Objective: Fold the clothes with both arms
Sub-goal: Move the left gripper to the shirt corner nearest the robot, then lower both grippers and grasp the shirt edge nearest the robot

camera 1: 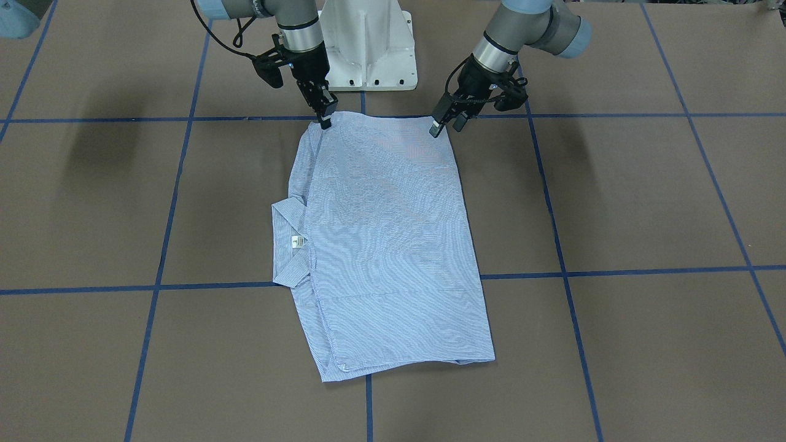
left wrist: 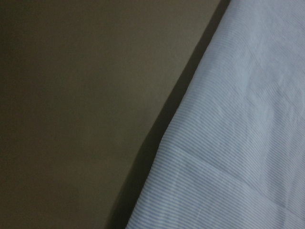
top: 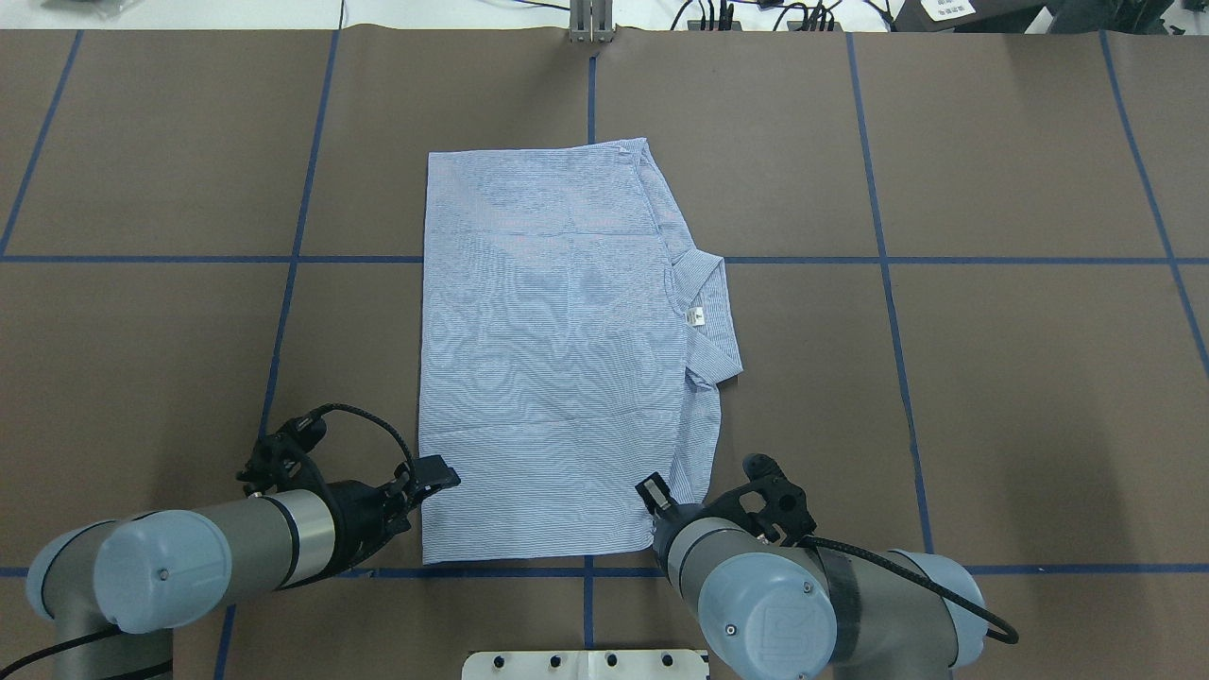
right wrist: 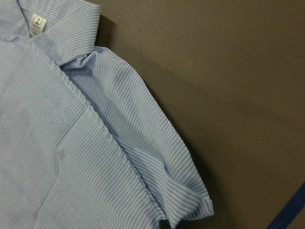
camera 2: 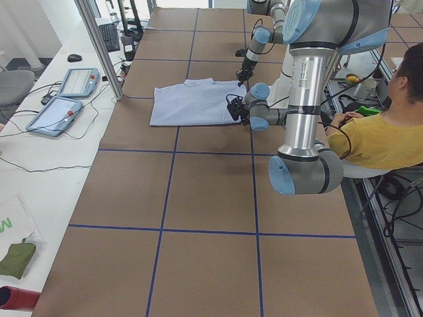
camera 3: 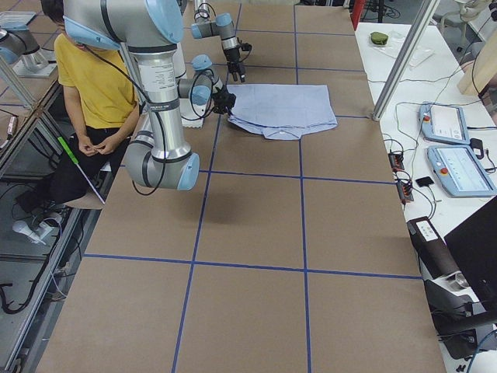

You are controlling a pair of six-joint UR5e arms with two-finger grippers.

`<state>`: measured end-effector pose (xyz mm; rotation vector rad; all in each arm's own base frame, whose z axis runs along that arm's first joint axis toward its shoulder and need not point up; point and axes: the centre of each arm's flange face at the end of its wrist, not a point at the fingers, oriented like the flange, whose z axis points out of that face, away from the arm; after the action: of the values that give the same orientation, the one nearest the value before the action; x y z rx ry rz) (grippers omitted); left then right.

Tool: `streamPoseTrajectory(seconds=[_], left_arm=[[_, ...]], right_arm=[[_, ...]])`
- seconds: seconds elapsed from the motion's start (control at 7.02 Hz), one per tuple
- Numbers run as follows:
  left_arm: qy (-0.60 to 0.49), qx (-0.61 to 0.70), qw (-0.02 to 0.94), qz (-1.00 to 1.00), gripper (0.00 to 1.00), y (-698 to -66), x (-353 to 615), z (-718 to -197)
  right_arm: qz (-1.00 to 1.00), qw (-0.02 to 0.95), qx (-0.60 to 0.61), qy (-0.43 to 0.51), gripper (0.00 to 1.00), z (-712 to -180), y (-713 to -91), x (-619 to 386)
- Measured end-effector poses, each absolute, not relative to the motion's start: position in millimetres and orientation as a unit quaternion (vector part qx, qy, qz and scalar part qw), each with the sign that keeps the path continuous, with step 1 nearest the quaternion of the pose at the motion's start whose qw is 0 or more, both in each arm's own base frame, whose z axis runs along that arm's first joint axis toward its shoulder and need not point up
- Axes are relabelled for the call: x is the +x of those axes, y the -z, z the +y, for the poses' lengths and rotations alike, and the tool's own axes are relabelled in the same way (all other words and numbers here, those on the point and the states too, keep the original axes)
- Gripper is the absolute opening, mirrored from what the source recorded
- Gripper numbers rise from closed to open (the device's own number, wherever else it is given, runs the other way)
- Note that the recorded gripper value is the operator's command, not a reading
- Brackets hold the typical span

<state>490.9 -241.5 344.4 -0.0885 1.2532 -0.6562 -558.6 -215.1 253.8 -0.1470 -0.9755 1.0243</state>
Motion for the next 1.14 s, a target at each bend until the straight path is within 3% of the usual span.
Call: streamPoseTrajectory(seconds=[0.14, 0.28, 0.71, 1.14], left_arm=[[0.300, -0.044, 0.759, 0.576, 0.63, -343.7, 494.8, -234.1], [0.301, -0.049, 0.759, 0.575, 0.62, -344.0, 497.5, -228.9], [0.301, -0.055, 0.760, 0.573, 0.70, -345.9, 501.0, -219.0], [0.302, -0.053, 0.764, 0.568, 0.70, -353.2, 499.9, -213.9]], right_arm=[[-0.448, 0.758, -0.068, -0.470, 0.00, -214.5, -253.4, -558.9], [-0.448, 0.758, -0.068, -0.469, 0.00, -214.2, -253.2, -559.0], [-0.449, 0.758, -0.069, -0.469, 0.00, -213.5, -252.4, -559.4], [-0.450, 0.757, -0.069, -0.469, 0.00, -213.7, -251.1, -559.1]])
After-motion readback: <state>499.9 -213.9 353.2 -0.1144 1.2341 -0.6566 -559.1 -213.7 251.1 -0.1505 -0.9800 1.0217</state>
